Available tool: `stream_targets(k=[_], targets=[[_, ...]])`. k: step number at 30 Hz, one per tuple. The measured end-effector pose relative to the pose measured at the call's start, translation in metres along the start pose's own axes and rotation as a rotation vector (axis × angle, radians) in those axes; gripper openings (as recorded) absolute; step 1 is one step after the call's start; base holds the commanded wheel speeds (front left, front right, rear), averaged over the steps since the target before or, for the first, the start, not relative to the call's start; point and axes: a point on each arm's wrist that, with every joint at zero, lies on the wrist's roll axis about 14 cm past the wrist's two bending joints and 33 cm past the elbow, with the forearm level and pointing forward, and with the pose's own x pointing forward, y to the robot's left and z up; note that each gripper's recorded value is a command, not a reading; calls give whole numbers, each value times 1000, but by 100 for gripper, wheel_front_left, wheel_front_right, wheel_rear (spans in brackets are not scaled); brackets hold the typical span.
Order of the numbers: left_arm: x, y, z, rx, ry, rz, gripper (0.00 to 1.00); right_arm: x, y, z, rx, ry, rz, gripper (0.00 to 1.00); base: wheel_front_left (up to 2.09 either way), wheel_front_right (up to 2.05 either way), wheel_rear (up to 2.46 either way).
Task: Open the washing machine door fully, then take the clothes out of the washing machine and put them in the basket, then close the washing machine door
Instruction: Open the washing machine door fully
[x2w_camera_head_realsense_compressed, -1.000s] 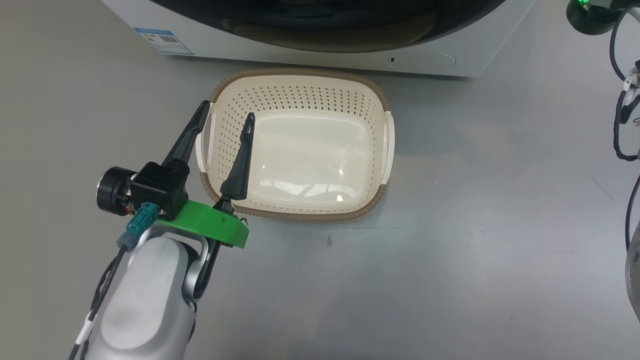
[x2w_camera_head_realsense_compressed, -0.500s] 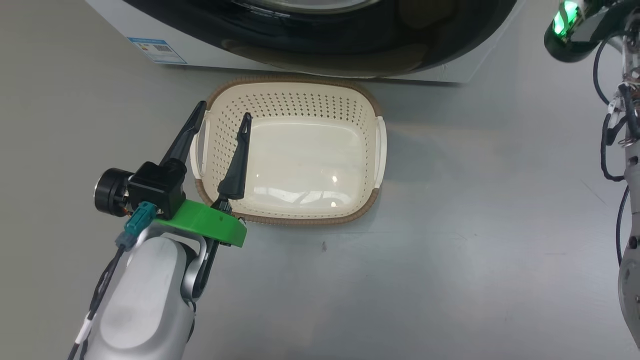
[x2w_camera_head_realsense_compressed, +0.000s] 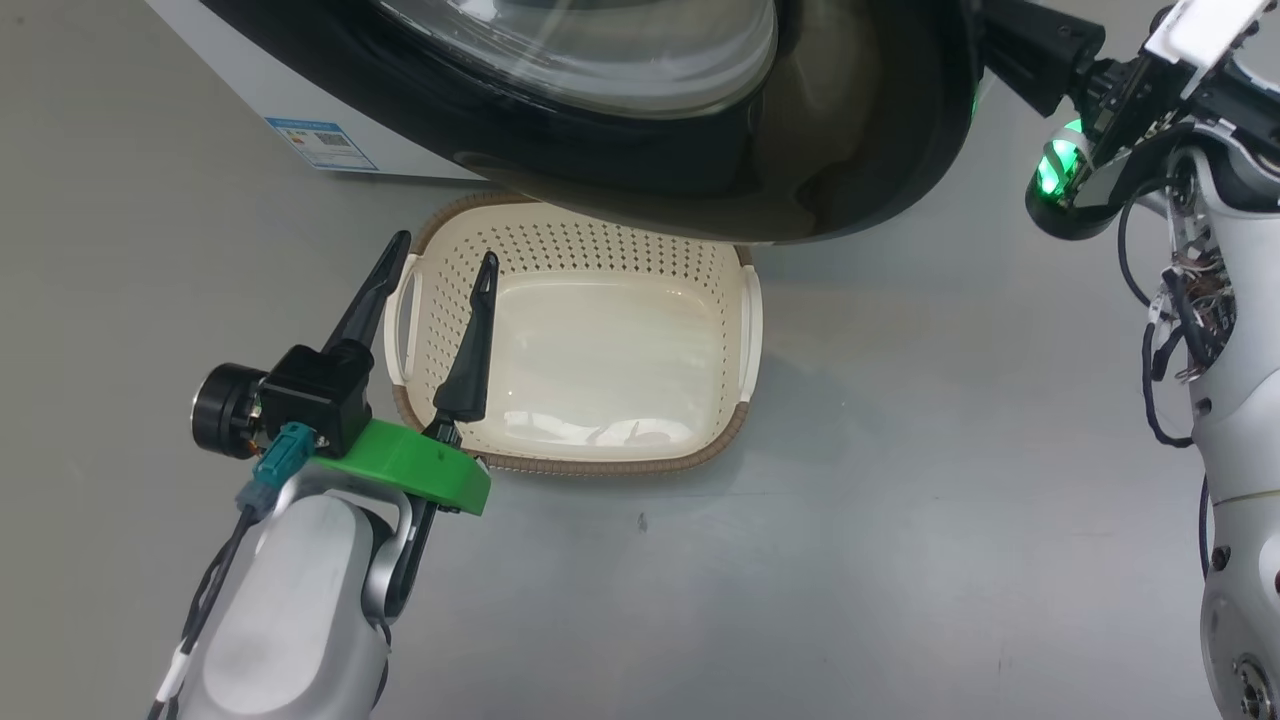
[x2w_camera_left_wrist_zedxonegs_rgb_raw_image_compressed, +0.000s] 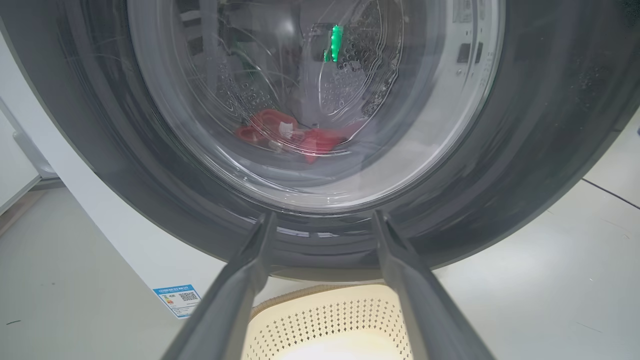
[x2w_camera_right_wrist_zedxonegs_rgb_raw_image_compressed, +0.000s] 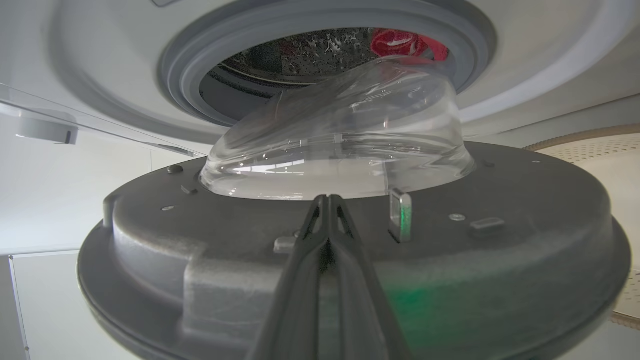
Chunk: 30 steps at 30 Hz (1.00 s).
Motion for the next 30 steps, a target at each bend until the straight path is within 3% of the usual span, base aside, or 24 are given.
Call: stream_targets(k=[30], targets=[[-62,-11,17,-9,-20,23,100,-12,11,-110,57,118,26,0,0,0,0]])
